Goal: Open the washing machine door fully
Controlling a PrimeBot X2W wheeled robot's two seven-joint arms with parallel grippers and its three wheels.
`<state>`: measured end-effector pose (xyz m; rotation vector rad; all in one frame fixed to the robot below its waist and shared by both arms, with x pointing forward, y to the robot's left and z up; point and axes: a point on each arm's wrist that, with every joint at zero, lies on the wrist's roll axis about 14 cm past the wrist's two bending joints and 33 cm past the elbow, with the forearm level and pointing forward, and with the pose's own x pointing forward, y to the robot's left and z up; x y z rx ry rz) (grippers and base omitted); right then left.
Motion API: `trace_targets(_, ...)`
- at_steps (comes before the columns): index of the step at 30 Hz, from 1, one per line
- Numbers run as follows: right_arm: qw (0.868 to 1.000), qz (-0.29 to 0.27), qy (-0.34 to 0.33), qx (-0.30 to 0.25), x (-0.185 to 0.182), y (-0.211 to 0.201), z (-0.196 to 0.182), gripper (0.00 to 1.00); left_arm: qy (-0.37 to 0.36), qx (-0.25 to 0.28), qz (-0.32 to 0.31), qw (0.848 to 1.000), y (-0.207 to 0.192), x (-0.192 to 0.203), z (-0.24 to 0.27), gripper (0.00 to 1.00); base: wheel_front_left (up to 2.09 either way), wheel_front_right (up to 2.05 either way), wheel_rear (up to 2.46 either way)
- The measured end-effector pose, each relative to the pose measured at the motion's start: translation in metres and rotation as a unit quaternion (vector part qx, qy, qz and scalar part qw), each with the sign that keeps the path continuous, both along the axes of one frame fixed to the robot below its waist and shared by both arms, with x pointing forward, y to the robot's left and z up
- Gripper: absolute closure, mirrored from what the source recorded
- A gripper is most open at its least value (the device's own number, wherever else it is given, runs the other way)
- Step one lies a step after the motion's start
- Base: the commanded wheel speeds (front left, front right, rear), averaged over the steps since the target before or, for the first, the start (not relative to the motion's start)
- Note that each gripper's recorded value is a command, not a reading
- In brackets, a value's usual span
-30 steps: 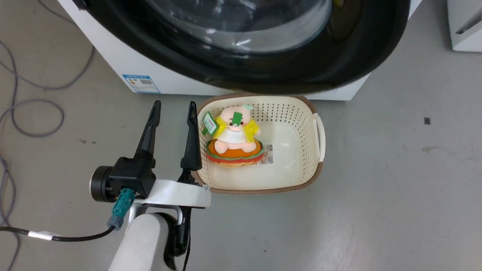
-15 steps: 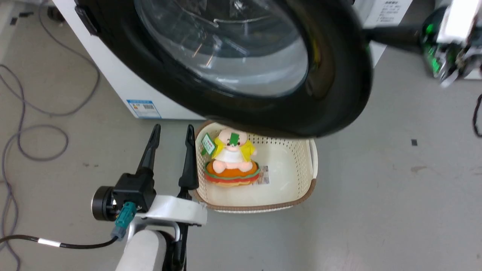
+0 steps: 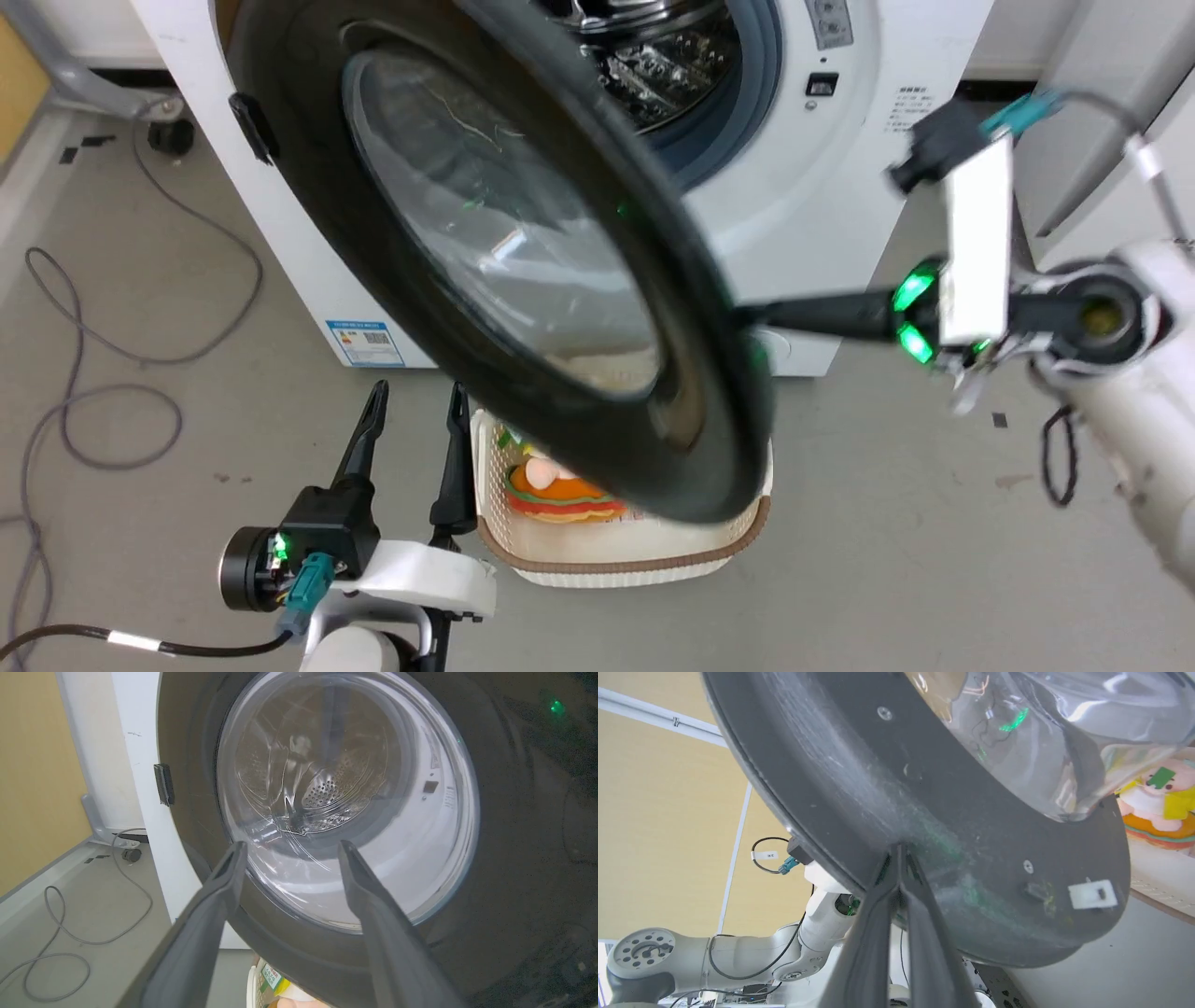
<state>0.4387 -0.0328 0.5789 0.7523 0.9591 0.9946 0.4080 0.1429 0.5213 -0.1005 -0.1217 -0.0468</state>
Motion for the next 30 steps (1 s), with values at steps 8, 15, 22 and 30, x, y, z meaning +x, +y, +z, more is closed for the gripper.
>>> trace_targets(8, 0.998, 0.059, 0.008, 0.031, -0.039, 0.032, 0.000, 1.00, -0.001, 0.001, 0.012, 1.000, 0.008, -0.009, 0.002, 0.00, 0.00, 0.00, 0.00)
trace_targets(15, 0.995, 0.064, 0.024, 0.079, -0.060, 0.047, 0.002, 1.00, 0.002, 0.001, 0.019, 1.000, 0.013, -0.015, 0.000, 0.00, 0.00, 0.00, 0.00)
trace_targets(22, 0.973, -0.147, 0.020, 0.179, -0.038, 0.003, -0.002, 1.00, 0.000, 0.000, 0.020, 1.000, 0.014, -0.019, 0.001, 0.00, 0.00, 0.00, 0.00)
trace_targets(30, 0.901, -0.377, 0.067, 0.203, -0.054, -0.070, -0.064, 0.00, 0.005, 0.000, 0.007, 1.000, 0.005, -0.024, -0.001, 0.00, 0.00, 0.00, 0.00)
